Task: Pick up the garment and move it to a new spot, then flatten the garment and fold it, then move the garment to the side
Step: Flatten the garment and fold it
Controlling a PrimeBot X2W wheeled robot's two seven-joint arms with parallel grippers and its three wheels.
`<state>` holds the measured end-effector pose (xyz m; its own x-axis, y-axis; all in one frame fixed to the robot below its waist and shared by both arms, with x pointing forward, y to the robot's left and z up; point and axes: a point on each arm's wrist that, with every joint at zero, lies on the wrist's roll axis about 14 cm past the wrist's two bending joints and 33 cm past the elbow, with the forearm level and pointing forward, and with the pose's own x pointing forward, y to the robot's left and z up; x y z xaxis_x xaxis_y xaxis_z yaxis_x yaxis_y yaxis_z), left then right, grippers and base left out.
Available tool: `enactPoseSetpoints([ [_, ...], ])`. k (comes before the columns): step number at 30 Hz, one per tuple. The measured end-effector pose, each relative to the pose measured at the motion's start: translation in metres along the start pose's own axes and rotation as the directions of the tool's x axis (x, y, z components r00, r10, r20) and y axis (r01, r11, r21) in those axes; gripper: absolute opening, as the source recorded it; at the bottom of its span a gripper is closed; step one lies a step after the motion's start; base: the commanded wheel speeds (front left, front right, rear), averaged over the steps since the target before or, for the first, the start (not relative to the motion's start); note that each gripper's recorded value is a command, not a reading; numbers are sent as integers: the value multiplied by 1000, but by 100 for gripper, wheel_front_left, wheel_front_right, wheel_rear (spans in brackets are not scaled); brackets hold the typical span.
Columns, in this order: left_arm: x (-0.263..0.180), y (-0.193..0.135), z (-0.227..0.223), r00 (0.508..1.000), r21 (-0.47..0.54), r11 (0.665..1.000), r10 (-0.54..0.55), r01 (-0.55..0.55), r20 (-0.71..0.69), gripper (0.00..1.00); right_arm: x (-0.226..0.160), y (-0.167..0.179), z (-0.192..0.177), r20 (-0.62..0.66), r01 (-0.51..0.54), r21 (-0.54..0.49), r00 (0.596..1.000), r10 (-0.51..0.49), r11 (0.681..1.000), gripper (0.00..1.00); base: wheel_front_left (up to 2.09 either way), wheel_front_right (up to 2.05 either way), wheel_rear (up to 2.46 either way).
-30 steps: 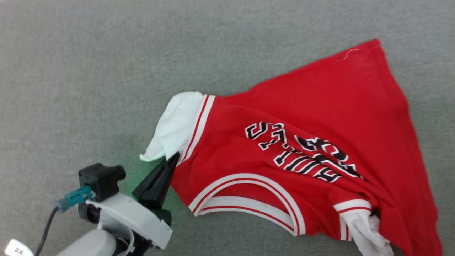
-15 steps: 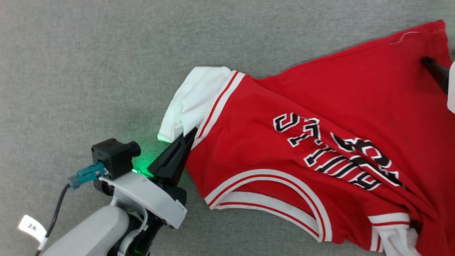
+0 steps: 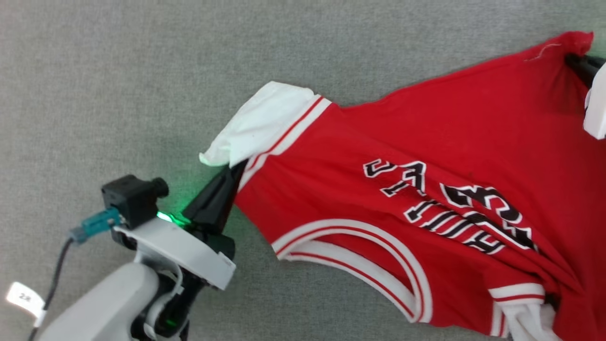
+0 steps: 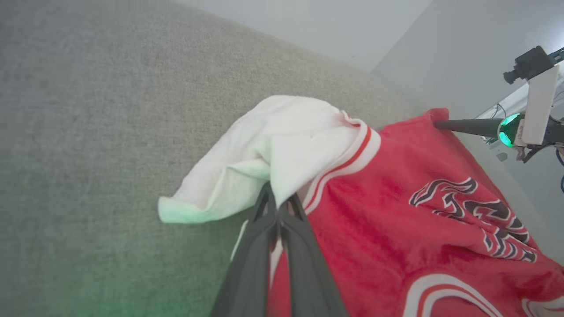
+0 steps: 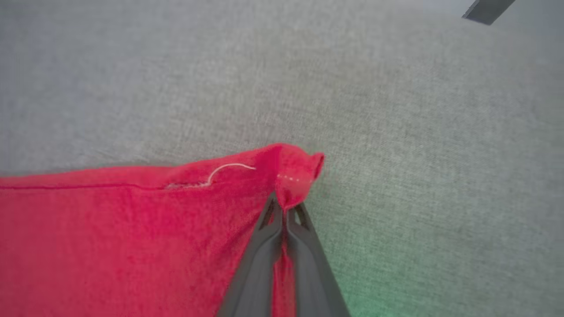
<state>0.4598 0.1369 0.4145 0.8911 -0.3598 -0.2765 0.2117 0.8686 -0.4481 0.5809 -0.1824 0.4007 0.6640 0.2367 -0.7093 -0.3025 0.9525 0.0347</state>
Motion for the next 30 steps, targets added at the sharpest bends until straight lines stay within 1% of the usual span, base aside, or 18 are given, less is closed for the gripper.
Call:
enactPoseSetpoints([
  [2, 1, 0, 10, 1000, 17, 1000, -10, 9, 26, 0, -5, -4, 13, 73, 5, 37, 997, -8, 999, 0, 0, 0, 0],
  [4, 6, 0, 28, 997, 56, 998, -30, 27, 65, 0, -14, -12, 38, 174, 21, 68, 984, -32, 997, 0, 0, 0, 0],
  [6, 15, -5, 56, 989, 57, 997, -67, 60, 132, 0, -24, -23, 61, 261, 46, 98, 963, -70, 994, 0, 0, 0, 0],
  [8, 25, -4, 90, 976, 100, 993, -87, 68, 201, 0, -33, -30, 84, 342, 56, 138, 934, -100, 989, 0, 0, 0, 0],
  [9, 30, -4, 112, 964, 94, 993, -96, 75, 247, 0, -38, -33, 96, 380, 58, 159, 918, -115, 986, 0, 0, 0, 0],
  [10, 35, -6, 131, 952, 63, 994, -103, 88, 288, 0, -42, -35, 109, 417, 58, 176, 900, -128, 983, 0, 0, 0, 0],
  [13, 52, -6, 191, 911, -41, 992, -92, 118, 402, 0, -60, -43, 152, 533, 59, 220, 829, -171, 974, 0, 0, 0, 0],
  [14, 57, -2, 209, 902, -41, 994, -77, 104, 426, 0, -67, -44, 166, 570, 57, 230, 801, -182, 972, 0, 0, 0, 0],
  [16, 67, 1, 243, 884, 8, 997, -71, 76, 462, 0, -76, -45, 192, 633, 44, 251, 749, -198, 967, 0, 0, 0, 0],
  [20, 89, -11, 299, 840, 53, 996, -88, 71, 536, 0, -95, -52, 237, 742, 27, 284, 628, -237, 959, 0, 0, 0, 0],
  [21, 92, -15, 314, 821, 76, 995, -97, 66, 563, 0, -101, -55, 246, 763, 27, 292, 596, -250, 956, 0, 0, 0, 0],
  [23, 93, -23, 347, 765, 73, 994, -105, 76, 635, 0, -111, -59, 263, 802, 25, 303, 533, -269, 953, 0, 0, 0, 0],
  [26, 88, -37, 386, 683, 77, 992, -124, 99, 719, 0, -131, -64, 284, 850, 12, 321, 438, -294, 947, 0, 0, 0, 0],
  [27, 87, -42, 394, 663, 70, 991, -131, 117, 737, 0, -137, -66, 289, 858, 13, 325, 417, -300, 946, 0, 0, 0, 0],
  [28, 87, -45, 398, 653, 62, 989, -133, 131, 745, 0, -139, -67, 292, 860, 14, 328, 410, -305, 945, 0, 0, 0, 0],
  [30, 90, -47, 395, 660, 49, 989, -131, 142, 740, 0, -135, -68, 289, 852, 23, 329, 424, -307, 944, 0, 0, 0, 0],
])
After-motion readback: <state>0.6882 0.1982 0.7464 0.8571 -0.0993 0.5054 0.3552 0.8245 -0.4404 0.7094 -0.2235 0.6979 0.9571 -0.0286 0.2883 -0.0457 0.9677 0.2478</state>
